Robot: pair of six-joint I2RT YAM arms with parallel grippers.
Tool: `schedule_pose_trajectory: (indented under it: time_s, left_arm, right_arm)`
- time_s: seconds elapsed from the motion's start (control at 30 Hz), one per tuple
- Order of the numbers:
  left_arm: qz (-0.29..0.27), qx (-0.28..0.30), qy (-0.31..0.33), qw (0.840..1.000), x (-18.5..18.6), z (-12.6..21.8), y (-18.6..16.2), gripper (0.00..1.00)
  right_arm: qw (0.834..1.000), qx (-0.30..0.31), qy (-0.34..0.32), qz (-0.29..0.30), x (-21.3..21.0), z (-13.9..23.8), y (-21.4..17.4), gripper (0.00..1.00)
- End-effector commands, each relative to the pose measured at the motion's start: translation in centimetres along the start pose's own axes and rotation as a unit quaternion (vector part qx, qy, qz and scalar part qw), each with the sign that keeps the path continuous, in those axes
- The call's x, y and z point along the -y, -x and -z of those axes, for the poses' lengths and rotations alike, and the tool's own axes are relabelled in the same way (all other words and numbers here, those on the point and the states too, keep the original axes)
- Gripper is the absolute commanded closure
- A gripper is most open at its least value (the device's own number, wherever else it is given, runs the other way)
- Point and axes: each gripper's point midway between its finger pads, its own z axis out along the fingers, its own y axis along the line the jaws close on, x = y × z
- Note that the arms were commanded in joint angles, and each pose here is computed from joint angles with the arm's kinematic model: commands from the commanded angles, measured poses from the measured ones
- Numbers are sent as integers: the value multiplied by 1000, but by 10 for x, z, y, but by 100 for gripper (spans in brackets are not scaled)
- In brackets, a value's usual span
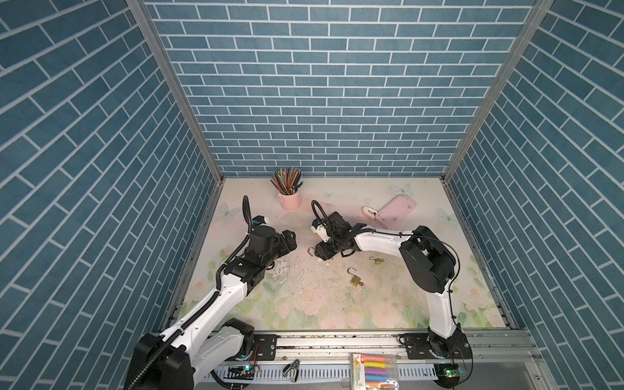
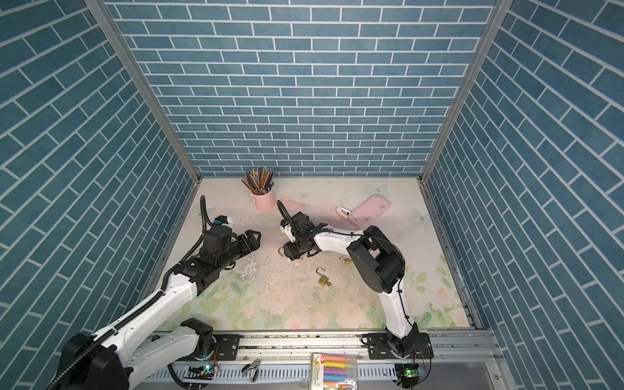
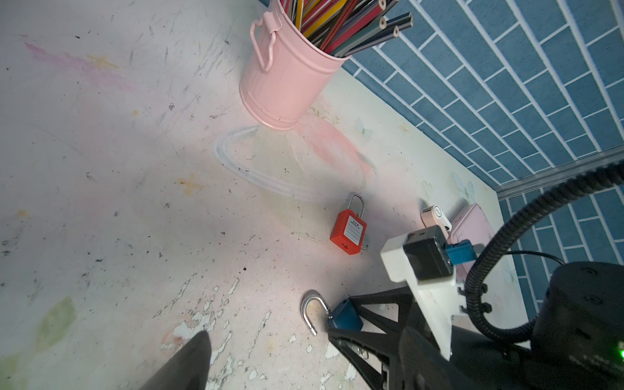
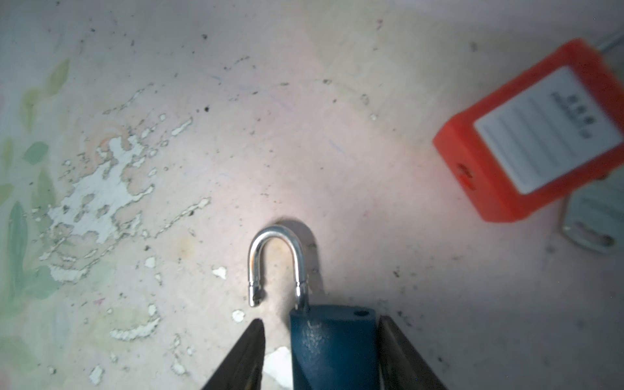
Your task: Lock with the key
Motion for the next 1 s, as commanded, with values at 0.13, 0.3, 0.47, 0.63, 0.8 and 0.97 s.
schedule_pose_trajectory:
  time_s: [0.13,0.3,0.47,0.63,0.8,0.97]
  left_arm:
    - [26,-8,7,1000,-5,3,-7,12]
    - [26,-8,10,1000,3,3,-12,12]
    - [28,-23,36,999,10,-6,-32,12]
    - [39,-47,78,995,20,-19,-62,15]
    - [35,-91,111,989,35,-42,-90,19]
    - [27,-108,111,988,55,-62,-105,26]
  right_arm:
    - [1000,26,-13,-8,1,37,6,43]
    - [991,116,-48,-53,31,91,21,41]
    - [971,179,-97,-121,67,129,4,41]
    - [949,232,-135,-165,84,153,-30,38]
    - [938,300,-121,-126,73,167,-55,38]
    - [935,332,-110,-50,48,174,-68,38]
